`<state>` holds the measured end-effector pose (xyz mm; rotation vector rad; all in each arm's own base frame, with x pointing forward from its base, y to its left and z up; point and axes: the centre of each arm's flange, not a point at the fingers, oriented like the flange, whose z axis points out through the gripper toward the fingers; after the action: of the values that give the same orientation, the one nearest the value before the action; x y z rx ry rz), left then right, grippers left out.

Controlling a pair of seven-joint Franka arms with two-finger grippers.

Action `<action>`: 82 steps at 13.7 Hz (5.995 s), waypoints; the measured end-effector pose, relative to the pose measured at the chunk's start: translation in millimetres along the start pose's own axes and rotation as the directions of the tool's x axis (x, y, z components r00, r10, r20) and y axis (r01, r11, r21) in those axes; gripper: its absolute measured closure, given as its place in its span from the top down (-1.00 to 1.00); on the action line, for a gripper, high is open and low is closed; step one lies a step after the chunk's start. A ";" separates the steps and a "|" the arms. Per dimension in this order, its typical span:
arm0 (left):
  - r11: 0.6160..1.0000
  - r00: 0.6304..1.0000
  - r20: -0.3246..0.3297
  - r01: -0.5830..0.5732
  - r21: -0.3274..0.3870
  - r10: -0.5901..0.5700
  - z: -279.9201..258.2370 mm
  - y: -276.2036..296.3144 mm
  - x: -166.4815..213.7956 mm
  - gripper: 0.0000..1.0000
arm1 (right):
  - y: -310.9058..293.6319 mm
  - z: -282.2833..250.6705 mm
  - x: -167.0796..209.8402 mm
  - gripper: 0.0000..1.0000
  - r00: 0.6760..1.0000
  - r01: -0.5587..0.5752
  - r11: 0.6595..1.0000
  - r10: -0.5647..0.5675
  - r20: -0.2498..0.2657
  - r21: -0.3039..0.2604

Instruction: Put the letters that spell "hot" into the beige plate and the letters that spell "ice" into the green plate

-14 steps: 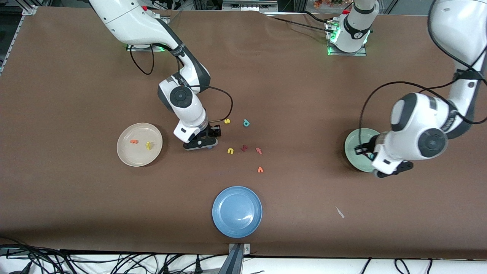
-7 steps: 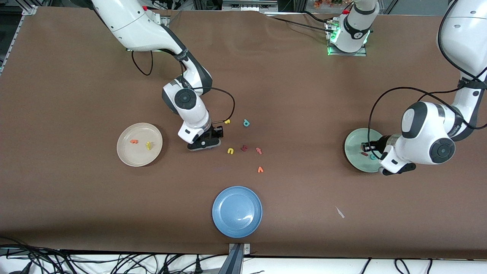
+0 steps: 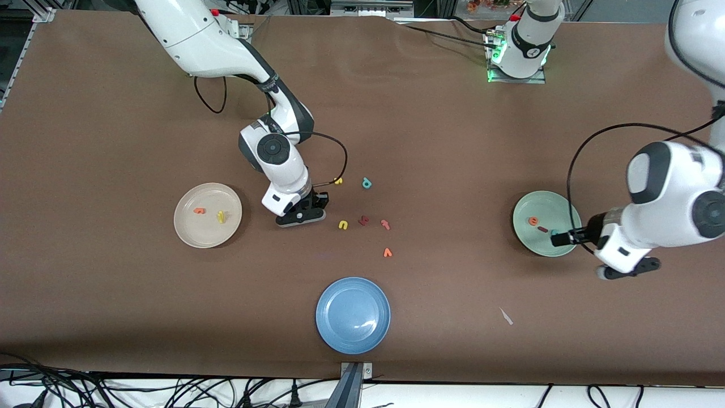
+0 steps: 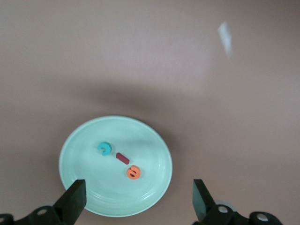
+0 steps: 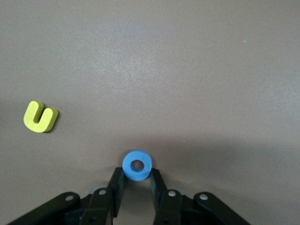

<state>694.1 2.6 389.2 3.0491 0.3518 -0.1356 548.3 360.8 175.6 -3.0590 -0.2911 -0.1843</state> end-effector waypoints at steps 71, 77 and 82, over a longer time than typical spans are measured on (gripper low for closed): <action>0.989 0.985 -0.090 -0.143 0.031 0.145 -153.4 28.9 -72.4 1.00 | 224.9 -118.0 -30.5 -0.21 0.956 0.280 0.955 -0.268 0.116 -0.097; 0.989 0.986 -0.089 -0.142 0.031 0.144 -153.0 28.3 -72.3 1.00 | 224.3 -153.0 -14.2 0.81 0.964 0.251 0.964 -0.239 0.119 -0.092; 0.990 0.986 -0.089 -0.140 0.031 0.142 -152.9 26.8 -71.9 1.00 | 218.7 -289.1 13.3 1.00 0.968 0.188 0.981 -0.175 0.177 -0.056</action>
<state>642.7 -27.5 549.6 3.0978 0.1394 0.0067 570.5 127.5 452.4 -3.1221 -0.5888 0.0622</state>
